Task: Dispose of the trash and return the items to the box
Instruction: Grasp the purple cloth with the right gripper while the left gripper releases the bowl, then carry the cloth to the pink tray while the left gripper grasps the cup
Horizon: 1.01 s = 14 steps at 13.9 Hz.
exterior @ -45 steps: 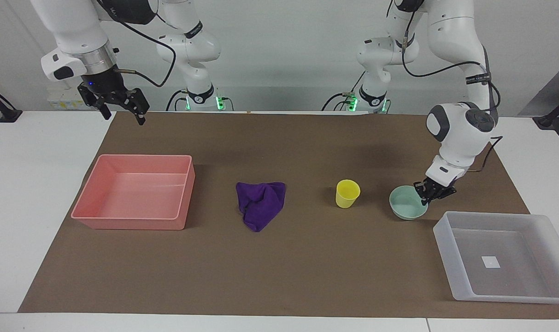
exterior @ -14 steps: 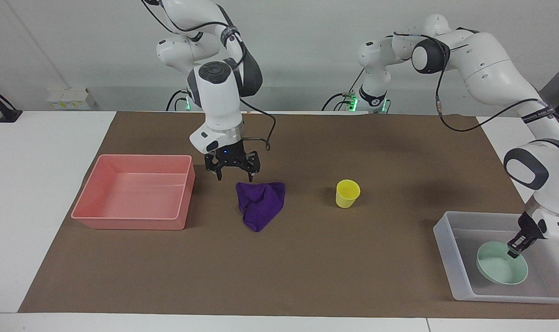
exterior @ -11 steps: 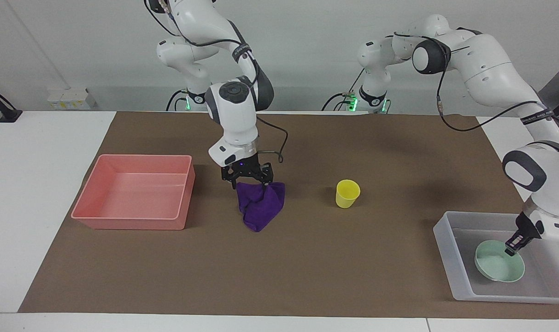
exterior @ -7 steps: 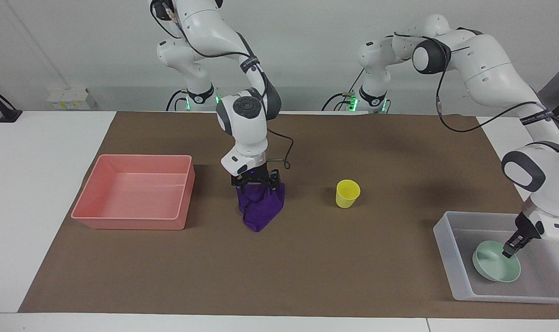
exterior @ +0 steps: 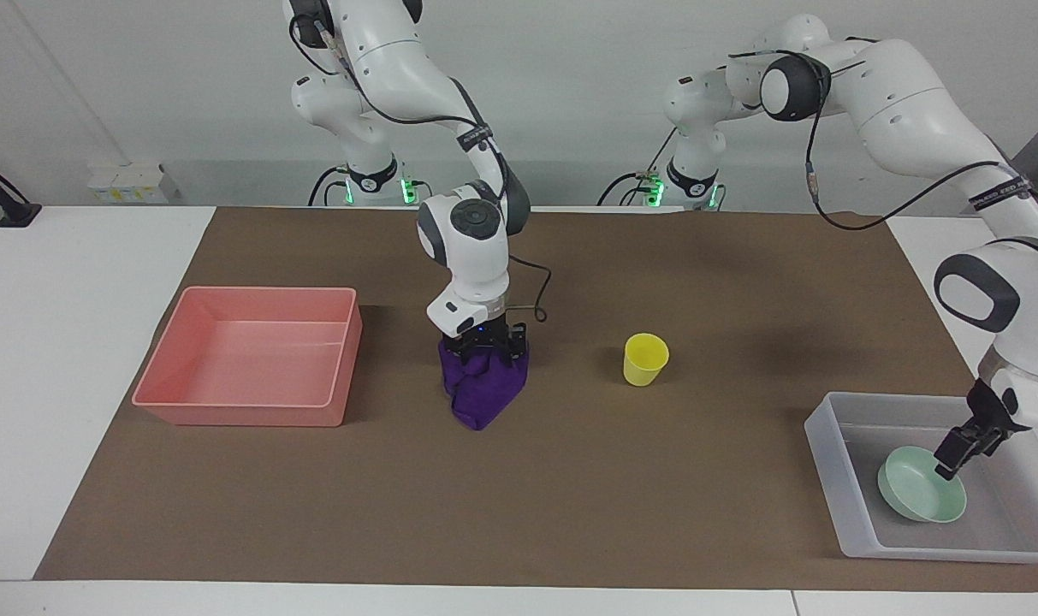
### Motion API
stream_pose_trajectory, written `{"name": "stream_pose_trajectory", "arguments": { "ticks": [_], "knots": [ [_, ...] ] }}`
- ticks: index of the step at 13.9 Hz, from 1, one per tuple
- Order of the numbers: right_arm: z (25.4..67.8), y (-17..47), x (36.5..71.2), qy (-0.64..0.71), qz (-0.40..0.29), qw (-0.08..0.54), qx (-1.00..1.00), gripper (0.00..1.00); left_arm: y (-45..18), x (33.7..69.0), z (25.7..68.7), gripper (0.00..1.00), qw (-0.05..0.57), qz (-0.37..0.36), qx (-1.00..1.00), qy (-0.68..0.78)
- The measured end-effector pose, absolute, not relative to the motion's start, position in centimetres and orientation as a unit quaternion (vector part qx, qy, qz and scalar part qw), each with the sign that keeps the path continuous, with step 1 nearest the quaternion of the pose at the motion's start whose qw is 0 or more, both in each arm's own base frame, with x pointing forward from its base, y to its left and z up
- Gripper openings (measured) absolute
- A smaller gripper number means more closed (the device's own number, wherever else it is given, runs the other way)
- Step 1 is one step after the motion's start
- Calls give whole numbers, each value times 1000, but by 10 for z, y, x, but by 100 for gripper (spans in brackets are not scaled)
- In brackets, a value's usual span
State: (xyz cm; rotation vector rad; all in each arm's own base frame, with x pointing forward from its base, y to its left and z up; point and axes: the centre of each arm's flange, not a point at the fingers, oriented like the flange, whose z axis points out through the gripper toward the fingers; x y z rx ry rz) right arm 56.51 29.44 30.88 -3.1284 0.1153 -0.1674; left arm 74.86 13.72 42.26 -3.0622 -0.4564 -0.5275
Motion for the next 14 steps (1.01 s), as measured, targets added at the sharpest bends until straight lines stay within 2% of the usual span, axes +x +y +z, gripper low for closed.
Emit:
{"name": "stream_pose_trajectory", "arguments": {
  "ticks": [2, 5, 6, 10, 14],
  "knots": [
    [308, 290, 567, 40, -53, 3, -998, 53, 116, 727, 445, 100, 4, -162, -983, -87],
    [308, 289, 566, 48, -48, 0, -998, 19, 74, 688, 473, 100, -1, -141, -989, -40],
    [312, 289, 566, 51, -46, -1, -998, 14, 59, 675, 481, 100, -4, -128, -991, -29],
    [362, 286, 566, 67, -60, 9, -996, 12, 0, 634, 506, 100, -15, -70, -997, 19],
    [420, 279, 560, 90, -81, 26, -992, 12, -61, 612, 495, 100, -19, -49, -997, 64]
  ]
}}
